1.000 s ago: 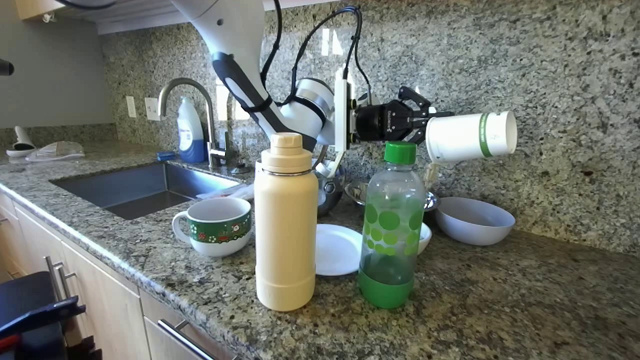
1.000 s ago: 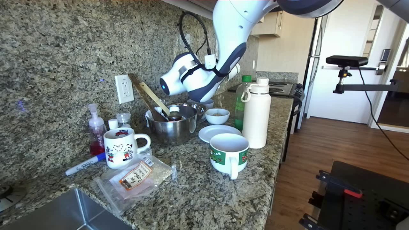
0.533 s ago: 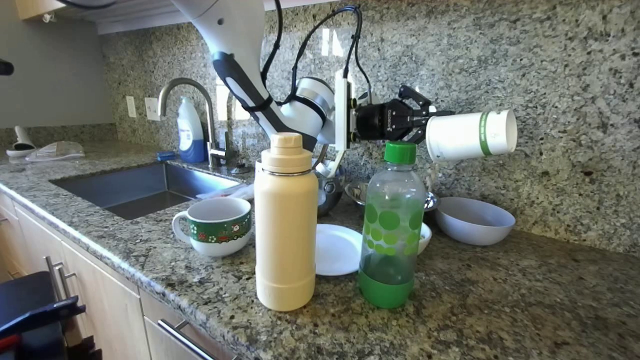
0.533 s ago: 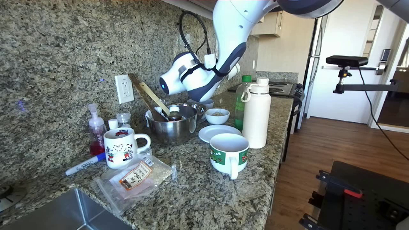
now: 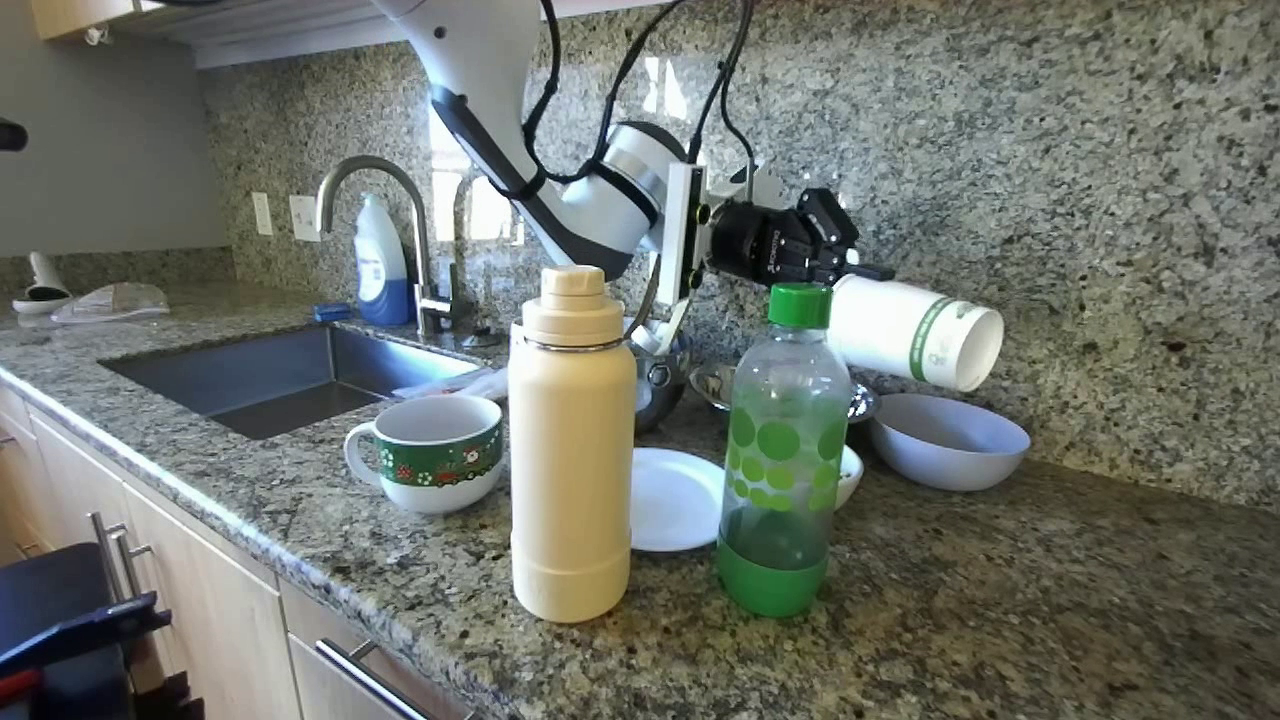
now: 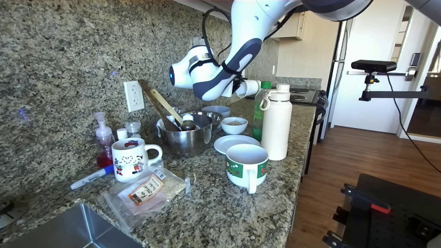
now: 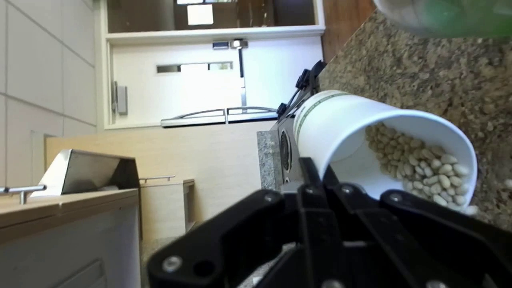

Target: Pour the contents of the cup in the small white bowl

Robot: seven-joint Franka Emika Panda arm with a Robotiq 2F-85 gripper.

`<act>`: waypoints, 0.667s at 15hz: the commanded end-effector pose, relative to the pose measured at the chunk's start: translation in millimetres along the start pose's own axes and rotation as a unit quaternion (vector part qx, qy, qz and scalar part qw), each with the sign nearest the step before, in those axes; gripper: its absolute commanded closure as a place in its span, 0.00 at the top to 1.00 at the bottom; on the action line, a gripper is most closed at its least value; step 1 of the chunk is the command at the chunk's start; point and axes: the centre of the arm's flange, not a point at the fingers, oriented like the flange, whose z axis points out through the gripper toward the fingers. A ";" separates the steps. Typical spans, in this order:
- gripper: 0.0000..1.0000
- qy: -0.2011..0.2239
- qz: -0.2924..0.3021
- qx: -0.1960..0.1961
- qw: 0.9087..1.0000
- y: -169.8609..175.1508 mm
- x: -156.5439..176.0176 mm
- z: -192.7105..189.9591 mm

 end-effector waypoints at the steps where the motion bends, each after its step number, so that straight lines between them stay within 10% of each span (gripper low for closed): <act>1: 0.01 -0.031 0.056 0.074 0.995 15.7 -5.7 9.4; 10: 0.01 -0.008 0.202 0.202 0.958 43.7 17.5 21.7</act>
